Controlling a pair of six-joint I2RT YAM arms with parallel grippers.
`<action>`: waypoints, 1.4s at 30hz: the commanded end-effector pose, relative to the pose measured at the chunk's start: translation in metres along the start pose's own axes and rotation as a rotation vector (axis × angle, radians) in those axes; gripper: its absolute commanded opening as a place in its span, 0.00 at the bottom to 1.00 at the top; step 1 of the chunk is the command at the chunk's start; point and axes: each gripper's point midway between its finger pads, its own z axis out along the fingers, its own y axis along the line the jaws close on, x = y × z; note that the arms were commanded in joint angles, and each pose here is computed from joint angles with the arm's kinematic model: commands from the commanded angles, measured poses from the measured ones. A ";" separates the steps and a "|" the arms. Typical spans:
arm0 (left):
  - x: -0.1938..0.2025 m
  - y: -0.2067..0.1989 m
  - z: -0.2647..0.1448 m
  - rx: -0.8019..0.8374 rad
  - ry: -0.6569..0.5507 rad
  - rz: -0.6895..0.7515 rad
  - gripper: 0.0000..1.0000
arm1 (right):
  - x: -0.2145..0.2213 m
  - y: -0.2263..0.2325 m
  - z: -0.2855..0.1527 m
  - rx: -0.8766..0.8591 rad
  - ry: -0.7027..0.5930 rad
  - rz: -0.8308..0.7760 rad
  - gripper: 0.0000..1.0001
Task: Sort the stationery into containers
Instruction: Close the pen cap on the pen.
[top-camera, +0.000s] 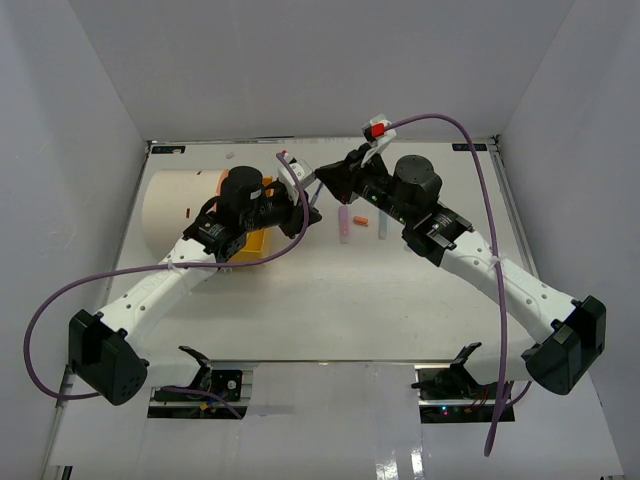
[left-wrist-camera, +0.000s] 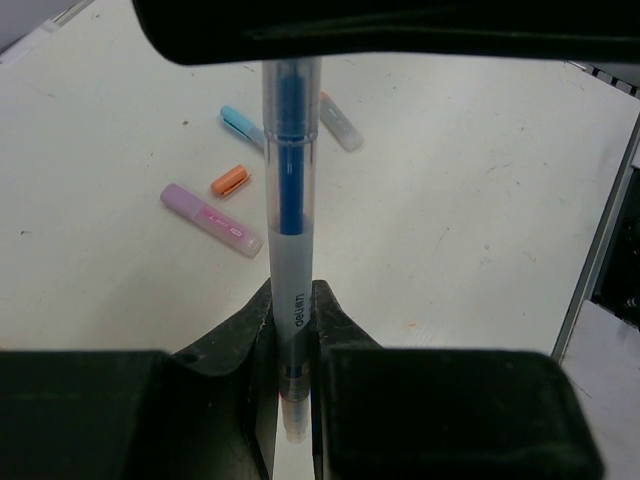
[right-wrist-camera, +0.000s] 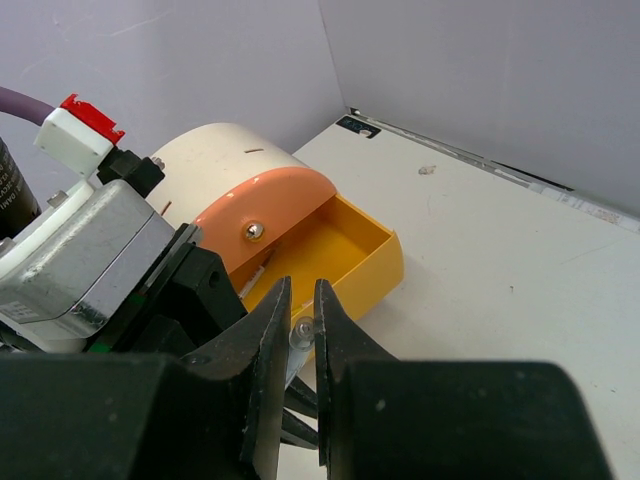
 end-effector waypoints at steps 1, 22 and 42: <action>-0.202 -0.016 -0.070 -0.069 -0.612 0.293 0.00 | 0.179 0.002 -0.043 -0.032 0.628 0.102 0.08; -0.232 -0.020 -0.087 -0.092 -0.700 0.350 0.00 | 0.216 0.002 -0.054 -0.041 0.742 0.138 0.08; -0.081 -0.020 -0.027 0.043 -0.327 0.178 0.00 | 0.088 0.015 -0.035 -0.068 0.247 0.011 0.09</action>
